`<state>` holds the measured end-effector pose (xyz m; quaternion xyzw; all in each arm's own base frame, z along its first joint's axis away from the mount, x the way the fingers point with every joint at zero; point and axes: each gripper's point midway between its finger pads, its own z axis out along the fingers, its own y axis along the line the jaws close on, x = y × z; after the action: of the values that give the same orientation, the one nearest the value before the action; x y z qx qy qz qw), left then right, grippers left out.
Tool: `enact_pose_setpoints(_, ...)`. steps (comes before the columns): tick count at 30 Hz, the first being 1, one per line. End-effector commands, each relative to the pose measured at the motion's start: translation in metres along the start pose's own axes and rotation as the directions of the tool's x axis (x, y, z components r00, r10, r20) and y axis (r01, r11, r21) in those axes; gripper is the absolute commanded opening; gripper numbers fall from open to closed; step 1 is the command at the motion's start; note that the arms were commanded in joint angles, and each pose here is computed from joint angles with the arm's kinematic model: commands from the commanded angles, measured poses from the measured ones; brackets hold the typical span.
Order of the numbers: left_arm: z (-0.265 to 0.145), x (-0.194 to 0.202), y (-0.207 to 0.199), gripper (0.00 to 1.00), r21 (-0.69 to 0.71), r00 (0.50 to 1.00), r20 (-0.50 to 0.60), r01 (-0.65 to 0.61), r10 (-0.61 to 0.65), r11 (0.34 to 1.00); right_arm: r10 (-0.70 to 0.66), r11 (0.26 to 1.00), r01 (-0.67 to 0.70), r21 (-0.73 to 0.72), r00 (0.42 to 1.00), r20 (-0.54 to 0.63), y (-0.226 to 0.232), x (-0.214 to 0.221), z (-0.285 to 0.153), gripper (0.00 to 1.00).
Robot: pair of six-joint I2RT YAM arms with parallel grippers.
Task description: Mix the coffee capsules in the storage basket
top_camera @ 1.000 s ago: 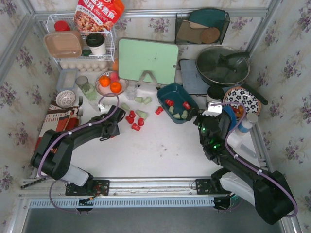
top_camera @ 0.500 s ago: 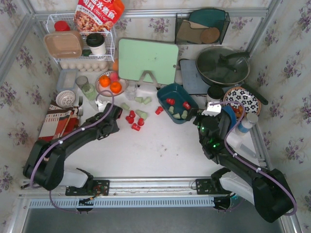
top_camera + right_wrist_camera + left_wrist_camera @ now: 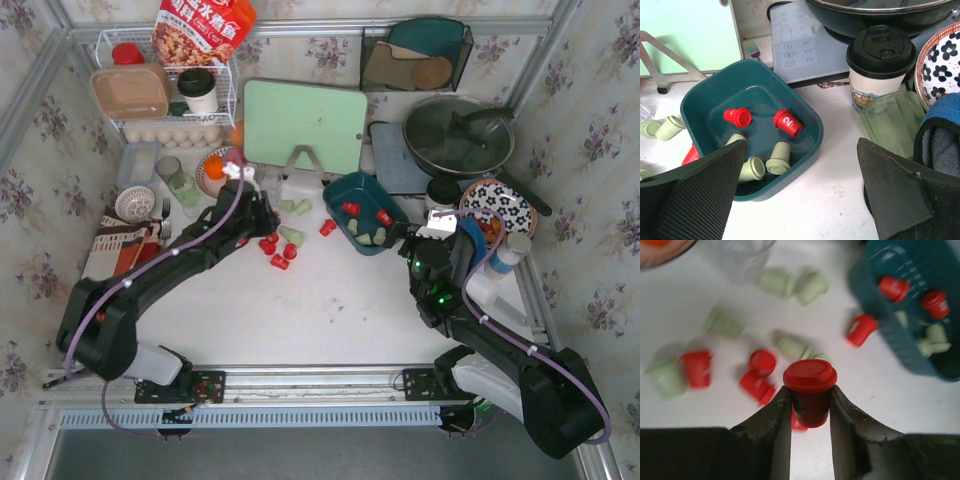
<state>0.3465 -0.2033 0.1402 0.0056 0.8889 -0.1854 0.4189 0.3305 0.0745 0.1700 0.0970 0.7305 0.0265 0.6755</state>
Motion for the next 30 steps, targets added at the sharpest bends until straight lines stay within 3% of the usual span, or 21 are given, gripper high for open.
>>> enact_pose_setpoints(1,0.027,-0.036,-0.052,0.25,0.181,0.995,0.088,-0.055,0.039,0.982,0.029,0.999,-0.030,0.020,0.999,0.024,-0.002,-0.007,0.001,1.00)
enact_pose_setpoints(15,0.126,-0.046,-0.151,0.24,0.387,0.995,0.051,-0.098,0.085,0.917,0.017,0.999,-0.018,0.048,1.000,0.022,-0.006,-0.005,0.004,1.00)
enact_pose_setpoints(22,0.162,-0.021,-0.165,0.24,0.382,0.992,-0.008,-0.111,0.123,0.917,0.005,0.998,-0.006,0.055,1.000,0.016,-0.007,-0.002,0.004,1.00)
enact_pose_setpoints(30,0.169,-0.007,-0.166,0.28,0.349,0.976,-0.008,-0.200,0.216,0.916,0.001,0.999,-0.002,0.053,1.000,0.009,-0.006,-0.001,0.005,1.00)
